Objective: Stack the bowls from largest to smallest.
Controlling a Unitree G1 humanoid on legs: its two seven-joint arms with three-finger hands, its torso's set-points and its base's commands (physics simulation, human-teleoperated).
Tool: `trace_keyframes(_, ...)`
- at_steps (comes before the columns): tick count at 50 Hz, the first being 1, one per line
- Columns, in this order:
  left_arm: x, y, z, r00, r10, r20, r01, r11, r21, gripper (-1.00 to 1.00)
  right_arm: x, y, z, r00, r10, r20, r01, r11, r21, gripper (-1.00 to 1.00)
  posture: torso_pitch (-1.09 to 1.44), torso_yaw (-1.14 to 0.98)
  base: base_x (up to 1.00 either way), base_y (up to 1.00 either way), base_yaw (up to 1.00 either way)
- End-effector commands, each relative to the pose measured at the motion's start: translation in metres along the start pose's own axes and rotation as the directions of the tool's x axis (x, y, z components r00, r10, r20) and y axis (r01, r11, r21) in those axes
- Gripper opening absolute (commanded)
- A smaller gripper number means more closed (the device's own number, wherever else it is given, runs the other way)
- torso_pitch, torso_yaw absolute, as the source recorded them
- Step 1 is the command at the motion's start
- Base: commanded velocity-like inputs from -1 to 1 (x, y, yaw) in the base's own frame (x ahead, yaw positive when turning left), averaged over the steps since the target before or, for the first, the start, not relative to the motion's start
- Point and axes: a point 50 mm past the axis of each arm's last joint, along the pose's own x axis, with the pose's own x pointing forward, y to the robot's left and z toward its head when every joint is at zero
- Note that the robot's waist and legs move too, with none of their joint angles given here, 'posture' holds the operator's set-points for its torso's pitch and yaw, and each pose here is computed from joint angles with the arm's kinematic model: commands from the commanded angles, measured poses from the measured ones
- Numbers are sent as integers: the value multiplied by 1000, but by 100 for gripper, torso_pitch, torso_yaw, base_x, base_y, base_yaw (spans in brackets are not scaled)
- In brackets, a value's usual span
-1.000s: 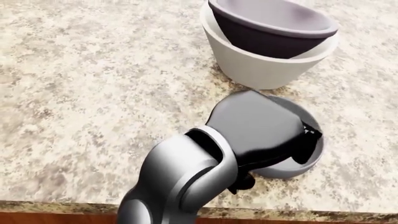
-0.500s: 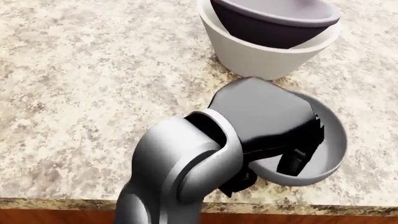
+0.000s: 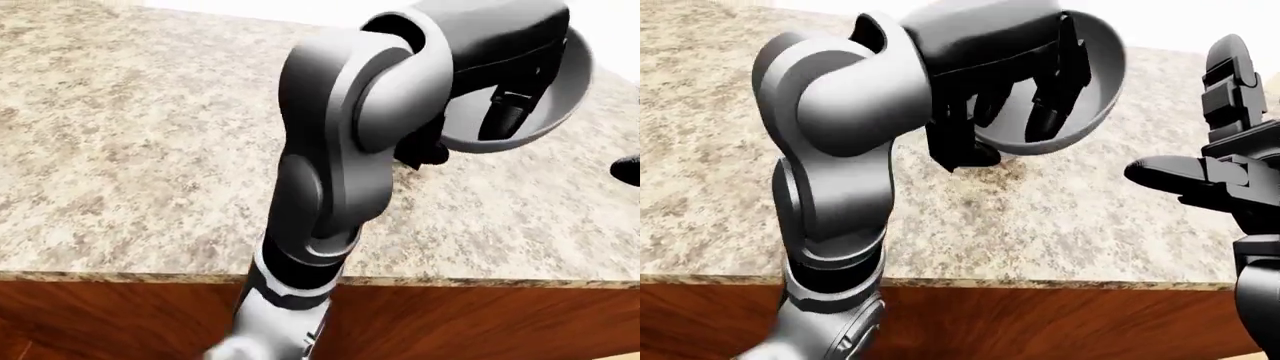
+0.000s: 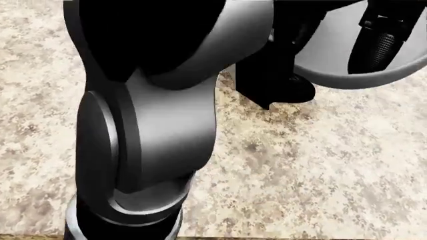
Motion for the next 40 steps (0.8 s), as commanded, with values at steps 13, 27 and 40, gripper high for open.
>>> trace_keyframes(13,39,54,-34,996,92,-8,-92,995,-42,-100,-4,-10,8,998,-12,58,12,1000,-9,100,0,0,0,0,0)
trace_keyframes(27,73,55,-71,993,99,-63,-105,989,-102,-100,0,-15,-10,1000,-15,24,16,1000,-14,100,0,0,0,0,0)
trace_keyframes(40,85,29,-79,988,134,-80,-142,985,-94,-100,2,-15,-22,1000,-21,8,21,1000,-11,100,0,0,0,0,0)
